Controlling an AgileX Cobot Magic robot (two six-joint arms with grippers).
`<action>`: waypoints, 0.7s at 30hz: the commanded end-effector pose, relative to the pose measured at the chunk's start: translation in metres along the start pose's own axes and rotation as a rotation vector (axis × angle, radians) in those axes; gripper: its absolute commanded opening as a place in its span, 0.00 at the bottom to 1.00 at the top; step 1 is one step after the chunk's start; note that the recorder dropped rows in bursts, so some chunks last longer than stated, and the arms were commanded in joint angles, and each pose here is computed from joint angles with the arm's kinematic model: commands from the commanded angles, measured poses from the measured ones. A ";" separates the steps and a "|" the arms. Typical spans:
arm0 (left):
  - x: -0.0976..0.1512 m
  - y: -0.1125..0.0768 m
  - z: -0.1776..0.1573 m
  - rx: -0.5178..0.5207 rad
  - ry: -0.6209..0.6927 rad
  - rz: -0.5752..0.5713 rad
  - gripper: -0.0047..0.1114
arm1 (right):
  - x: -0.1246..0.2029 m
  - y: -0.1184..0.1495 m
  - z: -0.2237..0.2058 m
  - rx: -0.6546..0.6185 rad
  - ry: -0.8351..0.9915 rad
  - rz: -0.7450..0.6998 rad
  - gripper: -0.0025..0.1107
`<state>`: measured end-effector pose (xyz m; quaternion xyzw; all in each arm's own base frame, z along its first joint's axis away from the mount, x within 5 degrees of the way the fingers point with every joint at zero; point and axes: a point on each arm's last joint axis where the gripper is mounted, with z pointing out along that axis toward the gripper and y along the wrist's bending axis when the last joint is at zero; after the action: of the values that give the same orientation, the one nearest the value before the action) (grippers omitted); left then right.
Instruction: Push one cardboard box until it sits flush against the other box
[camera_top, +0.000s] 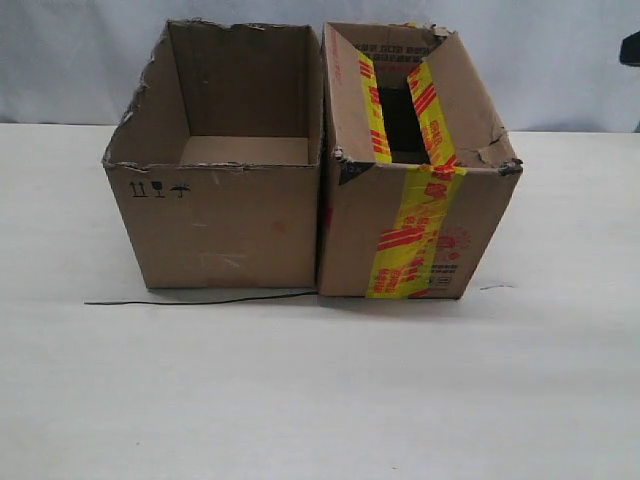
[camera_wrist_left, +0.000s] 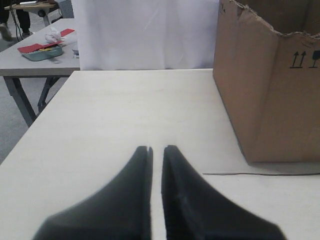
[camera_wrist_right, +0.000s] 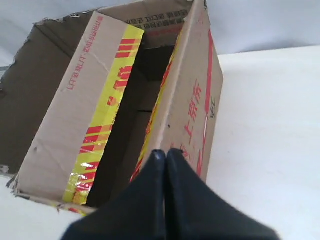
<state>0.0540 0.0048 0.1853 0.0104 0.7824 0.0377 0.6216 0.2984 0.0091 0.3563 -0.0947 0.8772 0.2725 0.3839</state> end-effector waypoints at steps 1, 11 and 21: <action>-0.001 -0.001 0.000 0.012 -0.011 -0.009 0.04 | 0.015 0.034 -0.048 0.083 -0.068 -0.111 0.02; -0.001 -0.001 0.000 0.012 -0.011 -0.009 0.04 | 0.080 0.104 -0.120 0.105 -0.331 -0.200 0.02; -0.001 -0.001 0.000 0.012 -0.011 -0.009 0.04 | 0.165 0.123 -0.147 0.137 -0.301 -0.405 0.02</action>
<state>0.0540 0.0048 0.1853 0.0104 0.7824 0.0377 0.6216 0.0597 0.0446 0.3819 -0.2026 0.7806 0.1739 0.5651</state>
